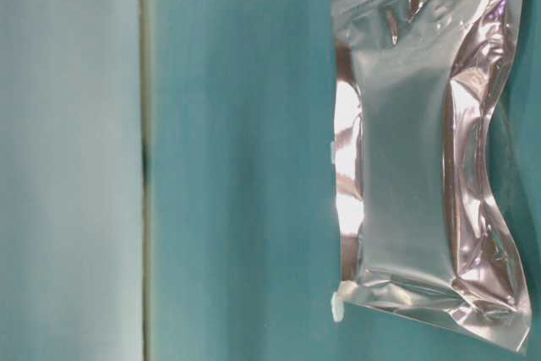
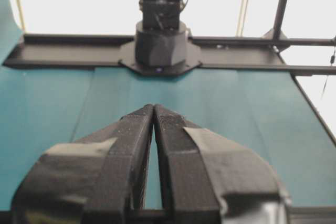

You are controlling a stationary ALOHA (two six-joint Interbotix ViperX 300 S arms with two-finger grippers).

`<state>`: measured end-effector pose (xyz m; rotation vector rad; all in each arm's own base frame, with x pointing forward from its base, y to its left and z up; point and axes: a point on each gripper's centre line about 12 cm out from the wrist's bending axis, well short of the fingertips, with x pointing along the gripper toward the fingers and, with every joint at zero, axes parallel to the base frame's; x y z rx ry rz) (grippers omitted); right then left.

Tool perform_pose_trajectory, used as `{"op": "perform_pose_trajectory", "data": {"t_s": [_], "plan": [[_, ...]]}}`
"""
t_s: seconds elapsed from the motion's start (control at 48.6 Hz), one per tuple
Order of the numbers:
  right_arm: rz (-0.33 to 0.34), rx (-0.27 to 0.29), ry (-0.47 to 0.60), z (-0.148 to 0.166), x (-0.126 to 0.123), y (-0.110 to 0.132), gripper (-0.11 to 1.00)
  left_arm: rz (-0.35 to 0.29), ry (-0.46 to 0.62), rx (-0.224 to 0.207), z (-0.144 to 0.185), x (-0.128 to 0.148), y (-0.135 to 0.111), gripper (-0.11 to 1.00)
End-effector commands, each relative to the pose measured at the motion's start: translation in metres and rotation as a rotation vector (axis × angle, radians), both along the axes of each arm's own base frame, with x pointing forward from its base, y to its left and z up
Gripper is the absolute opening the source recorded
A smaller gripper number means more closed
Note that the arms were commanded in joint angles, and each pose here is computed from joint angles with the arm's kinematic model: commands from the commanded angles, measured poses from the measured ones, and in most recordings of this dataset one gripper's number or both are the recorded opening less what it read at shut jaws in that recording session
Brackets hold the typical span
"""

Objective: Hand over the silver zip bag and make it stand upright.
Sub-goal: 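Move the right gripper left toward the silver zip bag's right edge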

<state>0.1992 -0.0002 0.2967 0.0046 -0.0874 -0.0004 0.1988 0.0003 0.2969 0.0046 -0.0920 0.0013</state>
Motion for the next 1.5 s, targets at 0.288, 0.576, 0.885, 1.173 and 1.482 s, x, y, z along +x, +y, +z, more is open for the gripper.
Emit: {"op": "perform_pose_trajectory", "data": {"t_s": [0.288, 0.576, 0.885, 1.173, 1.482], "plan": [[0.067, 0.566, 0.194, -0.011, 0.017, 0.019, 0.0, -0.046, 0.081, 0.017, 0.007, 0.015, -0.01, 0.0], [0.024, 0.947, 0.364, -0.039, 0.042, 0.033, 0.0, -0.045, 0.095, 0.016, 0.007, 0.014, -0.009, 0.0], [-0.069, 1.167, 0.539, -0.081, 0.066, 0.051, 0.01, -0.045, 0.092, 0.012, 0.009, 0.014, -0.009, 0.0], [-0.186, 1.426, 0.612, -0.119, 0.078, 0.067, 0.39, -0.045, 0.096, 0.013, 0.008, 0.015, -0.01, 0.0], [-0.288, 1.418, 0.698, -0.156, 0.099, 0.073, 0.92, -0.045, 0.106, 0.014, 0.007, 0.016, -0.01, 0.0]]}}
